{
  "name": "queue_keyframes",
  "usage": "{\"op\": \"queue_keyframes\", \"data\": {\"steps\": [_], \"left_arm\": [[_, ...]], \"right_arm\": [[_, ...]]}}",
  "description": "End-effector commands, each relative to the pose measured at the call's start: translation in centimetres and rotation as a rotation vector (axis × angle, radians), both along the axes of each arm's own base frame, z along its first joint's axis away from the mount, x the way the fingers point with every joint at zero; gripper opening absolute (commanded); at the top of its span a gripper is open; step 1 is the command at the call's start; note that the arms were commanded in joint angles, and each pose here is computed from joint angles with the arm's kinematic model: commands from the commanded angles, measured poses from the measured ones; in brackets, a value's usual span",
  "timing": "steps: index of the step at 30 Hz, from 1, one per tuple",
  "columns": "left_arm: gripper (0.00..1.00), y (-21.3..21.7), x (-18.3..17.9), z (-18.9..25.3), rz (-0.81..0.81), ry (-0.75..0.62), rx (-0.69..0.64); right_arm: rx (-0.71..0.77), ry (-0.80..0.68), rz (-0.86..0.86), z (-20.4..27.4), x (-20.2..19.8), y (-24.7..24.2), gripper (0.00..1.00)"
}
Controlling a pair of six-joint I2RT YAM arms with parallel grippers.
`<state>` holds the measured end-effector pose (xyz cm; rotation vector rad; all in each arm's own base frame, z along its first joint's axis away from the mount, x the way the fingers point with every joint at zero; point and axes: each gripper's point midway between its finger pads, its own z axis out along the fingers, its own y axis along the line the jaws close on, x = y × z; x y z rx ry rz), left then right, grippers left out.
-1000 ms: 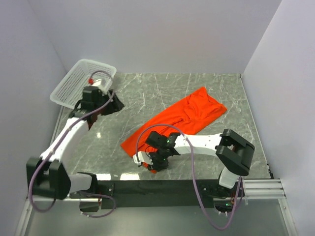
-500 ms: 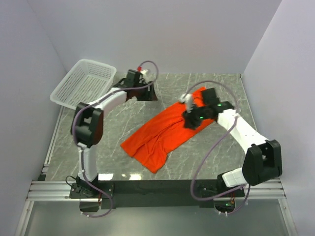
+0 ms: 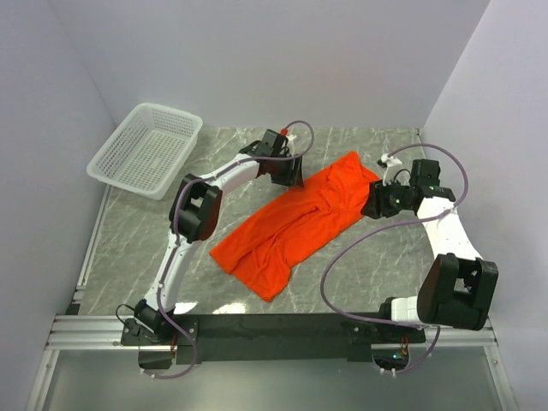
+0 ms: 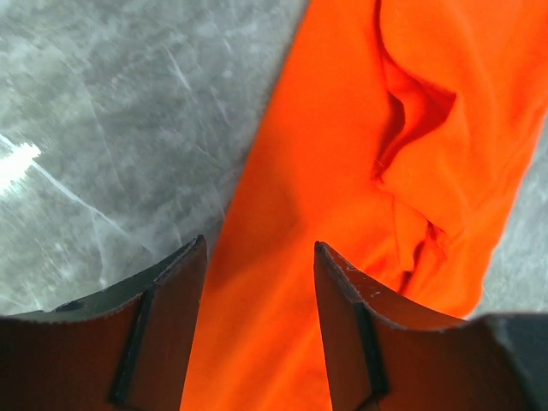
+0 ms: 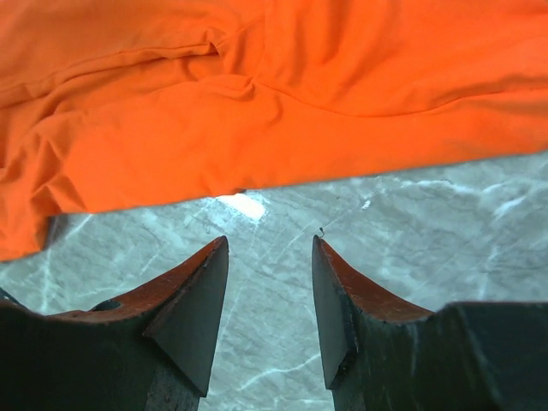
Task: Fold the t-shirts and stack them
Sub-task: Fold the tshirt
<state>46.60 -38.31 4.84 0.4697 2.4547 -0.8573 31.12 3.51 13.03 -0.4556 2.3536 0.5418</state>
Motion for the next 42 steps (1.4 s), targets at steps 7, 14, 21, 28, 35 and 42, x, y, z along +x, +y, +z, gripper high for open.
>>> {"op": "queue_keyframes", "data": {"steps": [7, 14, 21, 28, 35, 42], "left_arm": [[0.56, -1.4, 2.1, 0.0, 0.027, -0.036, -0.010], [0.48, -3.1, 0.4, -1.5, -0.031, -0.002, -0.024], [0.33, -3.0, 0.7, -2.5, 0.009, -0.013, 0.026], [0.04, -1.4, 2.3, -2.4, 0.097, -0.063, 0.106], [0.00, 0.7, 4.7, -0.7, 0.228, -0.107, 0.123], [0.00, 6.2, 7.0, -1.6, 0.383, -0.062, 0.144]], "right_arm": [[0.063, 0.000, -0.029, -0.3, -0.7, 0.3, 0.50], [0.069, 0.003, -0.044, -0.3, -0.3, -0.1, 0.50], [0.070, 0.014, -0.054, -0.5, -0.4, -0.2, 0.50], [0.071, 0.013, -0.060, -0.6, -0.3, -0.3, 0.50], [0.065, 0.018, -0.071, -0.7, -0.3, -0.6, 0.50], [0.058, 0.034, -0.083, -1.3, -0.3, -0.9, 0.50]]}}
